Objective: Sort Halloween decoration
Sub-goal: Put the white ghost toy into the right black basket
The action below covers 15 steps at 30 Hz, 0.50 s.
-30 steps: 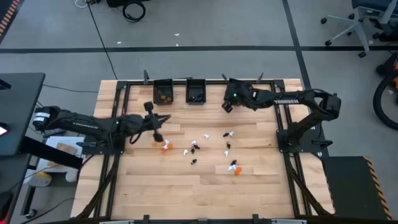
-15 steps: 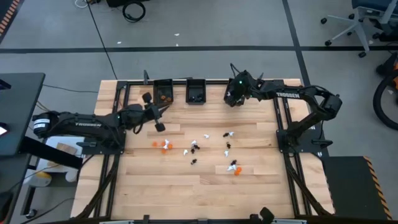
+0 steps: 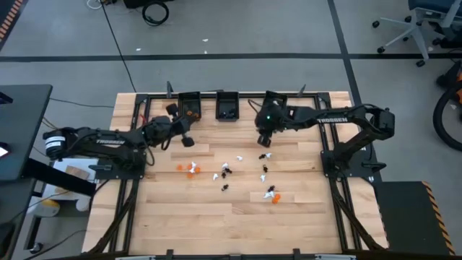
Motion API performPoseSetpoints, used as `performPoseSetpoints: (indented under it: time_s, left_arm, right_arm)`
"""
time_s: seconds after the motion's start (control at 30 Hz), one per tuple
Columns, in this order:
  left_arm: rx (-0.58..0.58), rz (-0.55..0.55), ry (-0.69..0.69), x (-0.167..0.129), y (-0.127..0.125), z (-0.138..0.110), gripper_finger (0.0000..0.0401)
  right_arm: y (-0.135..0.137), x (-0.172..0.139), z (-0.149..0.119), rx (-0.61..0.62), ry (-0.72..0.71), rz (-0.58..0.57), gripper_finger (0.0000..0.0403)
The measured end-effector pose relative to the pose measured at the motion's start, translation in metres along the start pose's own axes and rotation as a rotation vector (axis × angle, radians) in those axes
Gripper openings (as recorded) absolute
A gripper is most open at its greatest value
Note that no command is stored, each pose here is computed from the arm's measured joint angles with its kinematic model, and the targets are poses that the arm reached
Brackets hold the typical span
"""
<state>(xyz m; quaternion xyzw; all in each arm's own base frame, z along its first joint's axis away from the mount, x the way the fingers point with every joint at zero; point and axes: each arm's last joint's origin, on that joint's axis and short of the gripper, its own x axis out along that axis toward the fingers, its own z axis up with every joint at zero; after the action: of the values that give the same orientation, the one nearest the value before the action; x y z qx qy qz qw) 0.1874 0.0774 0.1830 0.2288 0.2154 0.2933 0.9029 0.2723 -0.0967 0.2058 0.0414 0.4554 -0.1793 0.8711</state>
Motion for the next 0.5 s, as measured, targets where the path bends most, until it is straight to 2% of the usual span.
performPoseSetpoints:
  time_s: [0.17,0.37,0.5]
  left_arm:
    - [0.01,0.017,-0.025,0.004,0.002,0.0,0.0]
    - [0.035,-0.045,-0.091,0.005,0.0,0.004,0.0]
    - [0.033,-0.044,-0.104,0.005,0.001,0.005,0.0]
  right_arm:
    - [0.018,-0.002,-0.007,0.011,0.061,0.126,0.0143]
    - [0.037,0.001,-0.024,0.024,0.132,0.161,0.018]
    - [0.052,0.003,-0.039,-0.026,0.178,0.153,0.0212]
